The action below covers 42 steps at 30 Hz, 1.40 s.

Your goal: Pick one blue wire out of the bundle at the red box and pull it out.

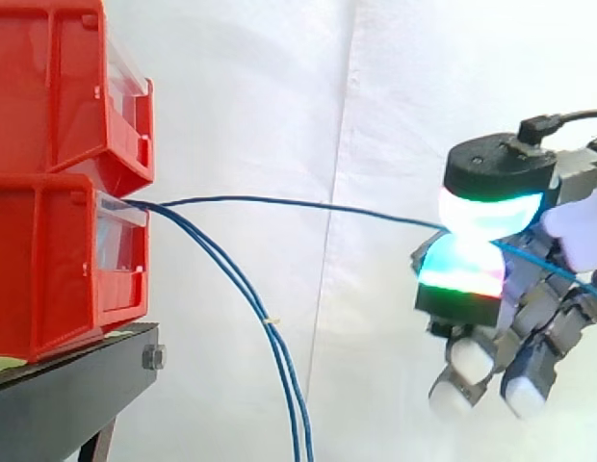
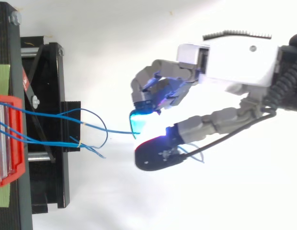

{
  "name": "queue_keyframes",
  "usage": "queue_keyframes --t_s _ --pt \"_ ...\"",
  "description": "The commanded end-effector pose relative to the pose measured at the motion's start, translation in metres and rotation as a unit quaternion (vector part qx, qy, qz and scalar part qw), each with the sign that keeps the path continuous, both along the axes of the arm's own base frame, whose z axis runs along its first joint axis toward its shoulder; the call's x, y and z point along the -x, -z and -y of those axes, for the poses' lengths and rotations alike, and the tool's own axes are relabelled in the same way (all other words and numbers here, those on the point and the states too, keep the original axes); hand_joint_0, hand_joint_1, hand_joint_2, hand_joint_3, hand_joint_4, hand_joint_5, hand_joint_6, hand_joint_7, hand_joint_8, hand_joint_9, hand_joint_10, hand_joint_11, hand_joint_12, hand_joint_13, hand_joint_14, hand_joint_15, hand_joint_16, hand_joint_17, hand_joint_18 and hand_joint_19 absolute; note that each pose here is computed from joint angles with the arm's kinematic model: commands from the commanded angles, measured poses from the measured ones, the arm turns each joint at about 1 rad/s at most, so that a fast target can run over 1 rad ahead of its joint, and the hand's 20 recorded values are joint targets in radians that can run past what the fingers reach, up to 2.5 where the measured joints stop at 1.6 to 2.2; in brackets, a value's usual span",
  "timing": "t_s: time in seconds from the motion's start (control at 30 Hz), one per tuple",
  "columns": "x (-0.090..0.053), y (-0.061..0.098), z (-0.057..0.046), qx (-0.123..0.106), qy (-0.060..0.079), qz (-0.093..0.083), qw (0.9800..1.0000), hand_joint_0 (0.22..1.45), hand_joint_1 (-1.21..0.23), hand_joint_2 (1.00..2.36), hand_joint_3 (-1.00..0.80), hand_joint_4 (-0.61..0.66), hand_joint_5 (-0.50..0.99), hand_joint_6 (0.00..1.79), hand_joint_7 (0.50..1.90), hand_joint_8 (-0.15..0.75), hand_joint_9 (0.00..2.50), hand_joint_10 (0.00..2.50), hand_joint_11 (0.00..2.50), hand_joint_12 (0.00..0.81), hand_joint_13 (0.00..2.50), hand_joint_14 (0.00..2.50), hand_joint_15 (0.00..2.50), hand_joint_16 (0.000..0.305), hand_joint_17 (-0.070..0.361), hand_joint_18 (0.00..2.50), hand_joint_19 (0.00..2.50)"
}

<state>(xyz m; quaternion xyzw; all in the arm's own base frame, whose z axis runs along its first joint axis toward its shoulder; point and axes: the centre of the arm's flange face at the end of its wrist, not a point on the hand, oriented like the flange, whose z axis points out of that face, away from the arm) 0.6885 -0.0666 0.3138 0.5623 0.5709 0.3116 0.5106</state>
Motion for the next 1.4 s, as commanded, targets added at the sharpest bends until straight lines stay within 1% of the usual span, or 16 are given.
queue_keyframes --t_s 0.0,0.03,0.07,0.1,0.13,0.33,0.43,0.5,0.63,0.83,1.1,1.37 --pt "0.008 0.0022 0.0043 -0.008 0.033 0.048 0.9983 0.62 -0.77 1.02 -0.05 0.05 -0.17 0.88 1.15 0.373 0.88 0.02 0.54 0.447 0.5 0.0 0.16 0.062 0.139 0.67 0.44" --pt "0.0081 0.0018 0.0075 -0.008 0.052 0.054 0.9972 0.62 -0.77 1.02 -0.05 0.05 -0.17 0.88 1.15 0.373 0.88 0.02 0.54 0.447 0.5 0.01 0.16 0.062 0.139 0.67 0.44" --pt "0.0091 0.0018 0.0096 -0.005 0.062 0.053 0.9966 0.62 -0.77 1.02 -0.05 0.05 -0.17 0.88 1.16 0.371 0.88 0.02 0.54 0.448 0.5 0.0 0.16 0.062 0.139 0.67 0.43" --pt "0.0094 0.0019 0.0092 -0.004 0.064 0.052 0.9966 0.62 -0.77 1.02 -0.05 0.05 -0.17 0.88 1.15 0.373 0.88 0.01 0.54 0.449 0.5 0.01 0.16 0.062 0.139 0.67 0.44" --pt "0.0096 0.0016 0.0097 0.0 0.071 0.053 0.9961 0.62 -0.76 1.02 -0.05 0.05 -0.17 0.88 1.16 0.37 0.88 0.01 0.54 0.448 0.5 0.0 0.16 0.062 0.139 0.67 0.44" --pt "0.0089 0.0013 0.0084 0.0 0.069 0.055 0.9961 0.62 -0.76 1.02 -0.05 0.05 -0.17 0.88 1.15 0.373 0.88 0.02 0.54 0.448 0.49 0.01 0.16 0.062 0.139 0.67 0.43" --pt "0.0092 0.0023 0.0118 0.001 0.073 0.054 0.9959 0.62 -0.76 1.02 -0.05 0.05 -0.17 0.88 1.14 0.373 0.88 0.01 0.54 0.448 0.49 0.0 0.16 0.062 0.139 0.67 0.43" --pt "0.0094 0.0013 0.0118 0.001 0.073 0.055 0.9958 0.62 -0.76 1.02 -0.05 0.05 -0.17 0.88 1.14 0.372 0.88 0.01 0.53 0.449 0.49 0.0 0.16 0.061 0.138 0.66 0.43" --pt "0.0092 0.0013 0.0097 0.001 0.071 0.055 0.9959 0.62 -0.76 1.02 -0.05 0.06 -0.17 0.88 1.14 0.371 0.88 0.01 0.54 0.448 0.49 0.0 0.16 0.062 0.139 0.66 0.43" --pt "0.0092 0.0013 0.0097 0.001 0.071 0.055 0.9959 0.62 -0.76 1.02 -0.05 0.06 -0.17 0.89 1.13 0.378 0.91 0.01 0.56 0.456 0.52 0.01 0.16 0.062 0.139 0.67 0.43" --pt "0.0092 0.0013 0.0097 0.001 0.071 0.055 0.9959 0.62 -0.76 1.02 -0.04 0.08 -0.17 0.89 1.12 0.376 0.97 0.01 0.58 0.448 0.56 0.01 0.17 0.063 0.141 0.68 0.42" --pt "0.0092 0.0013 0.0097 0.001 0.071 0.055 0.9959 0.62 -0.75 1.01 -0.05 0.08 -0.17 0.89 1.11 0.379 0.97 0.02 0.59 0.452 0.58 0.01 0.18 0.063 0.142 0.68 0.43"
